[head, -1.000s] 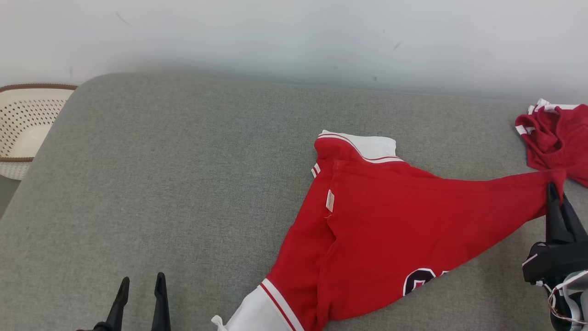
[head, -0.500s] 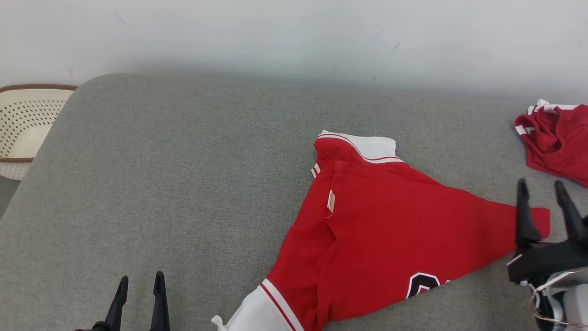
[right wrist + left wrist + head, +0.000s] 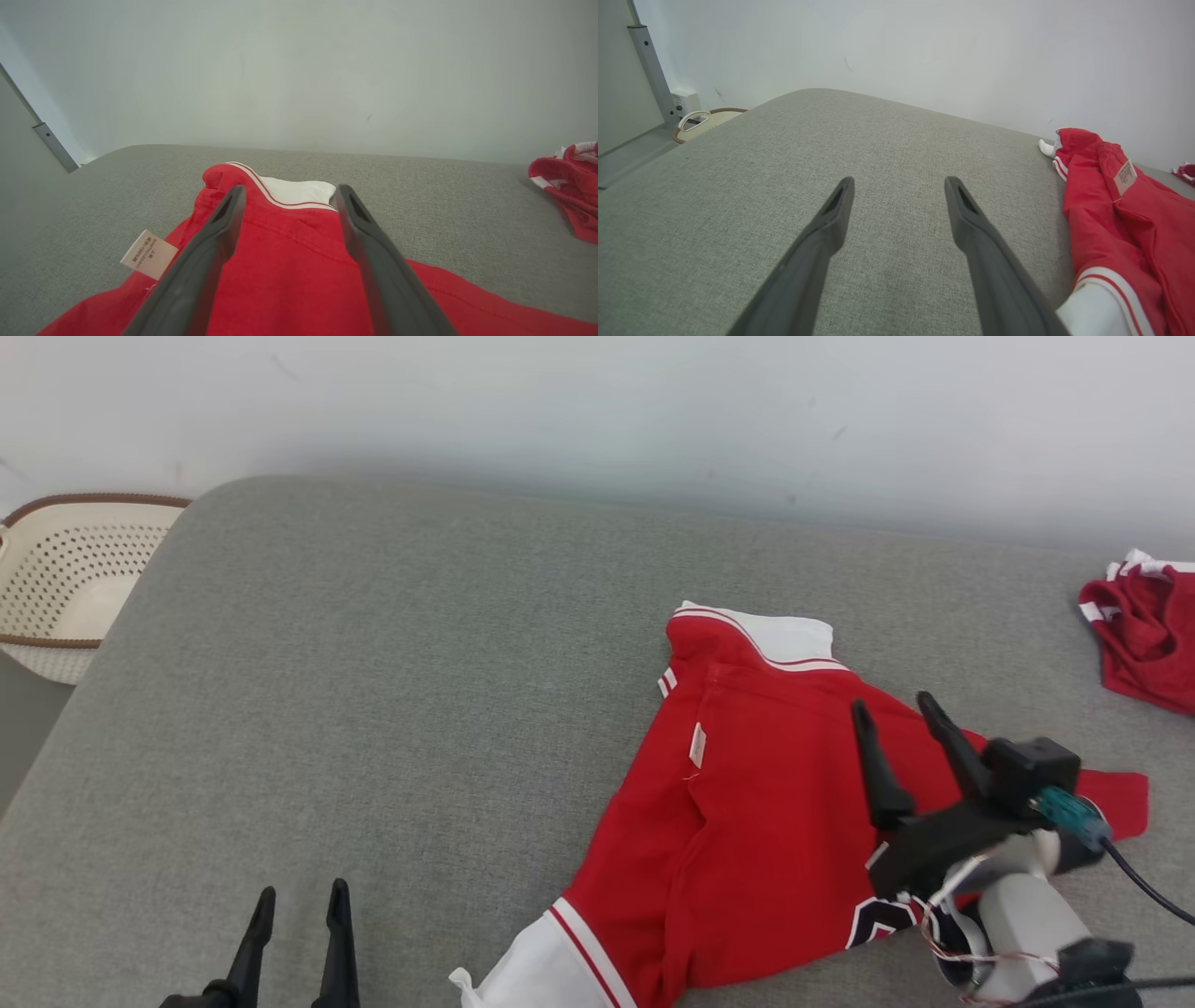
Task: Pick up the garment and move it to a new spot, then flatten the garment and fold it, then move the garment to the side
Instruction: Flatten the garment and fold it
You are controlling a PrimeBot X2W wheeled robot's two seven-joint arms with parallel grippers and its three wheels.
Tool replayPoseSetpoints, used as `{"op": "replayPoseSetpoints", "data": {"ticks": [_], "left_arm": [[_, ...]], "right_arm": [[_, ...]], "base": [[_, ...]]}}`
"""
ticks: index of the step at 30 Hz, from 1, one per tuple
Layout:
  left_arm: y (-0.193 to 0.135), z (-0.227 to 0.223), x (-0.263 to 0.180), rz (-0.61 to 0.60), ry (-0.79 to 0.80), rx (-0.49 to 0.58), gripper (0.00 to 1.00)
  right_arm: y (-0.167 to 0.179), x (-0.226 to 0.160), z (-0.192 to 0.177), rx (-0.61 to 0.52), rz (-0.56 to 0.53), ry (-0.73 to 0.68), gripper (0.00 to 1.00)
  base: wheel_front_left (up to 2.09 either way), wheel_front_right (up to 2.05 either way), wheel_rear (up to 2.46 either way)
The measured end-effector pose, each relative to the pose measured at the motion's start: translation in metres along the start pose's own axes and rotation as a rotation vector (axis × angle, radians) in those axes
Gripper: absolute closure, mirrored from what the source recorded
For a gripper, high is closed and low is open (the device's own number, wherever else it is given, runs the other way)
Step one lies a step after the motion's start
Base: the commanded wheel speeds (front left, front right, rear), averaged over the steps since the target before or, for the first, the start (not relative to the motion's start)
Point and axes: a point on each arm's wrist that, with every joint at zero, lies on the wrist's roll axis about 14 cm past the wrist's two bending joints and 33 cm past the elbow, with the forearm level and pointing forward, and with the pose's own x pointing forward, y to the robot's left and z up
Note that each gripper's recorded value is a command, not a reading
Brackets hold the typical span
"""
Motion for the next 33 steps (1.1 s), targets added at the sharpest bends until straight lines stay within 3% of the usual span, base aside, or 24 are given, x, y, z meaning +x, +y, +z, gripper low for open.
{"op": "replayPoseSetpoints", "data": {"ticks": [15,27,28,30,33], "left_arm": [[0.015,0.001,-0.013,0.051,0.009,-0.012,0.0],[0.021,-0.006,-0.017,0.081,0.035,-0.013,0.0],[0.021,-0.006,-0.017,0.081,0.035,-0.013,0.0],[0.023,-0.006,-0.016,0.087,0.036,-0.012,0.0],[0.026,-0.006,-0.015,0.098,0.038,-0.008,0.0]], "right_arm": [[0.052,0.055,-0.031,0.008,0.136,0.137,0.0],[0.044,0.08,-0.06,-0.014,0.112,0.243,0.0],[0.044,0.08,-0.06,-0.014,0.112,0.243,0.21],[0.042,0.082,-0.064,-0.015,0.107,0.26,1.0],[0.041,0.086,-0.064,-0.019,0.105,0.256,1.0]], "base": [[0.0,0.0,0.0],[0.0,0.0,0.0],[0.0,0.0,0.0],[0.0,0.0,0.0],[0.0,0.0,0.0]]}}
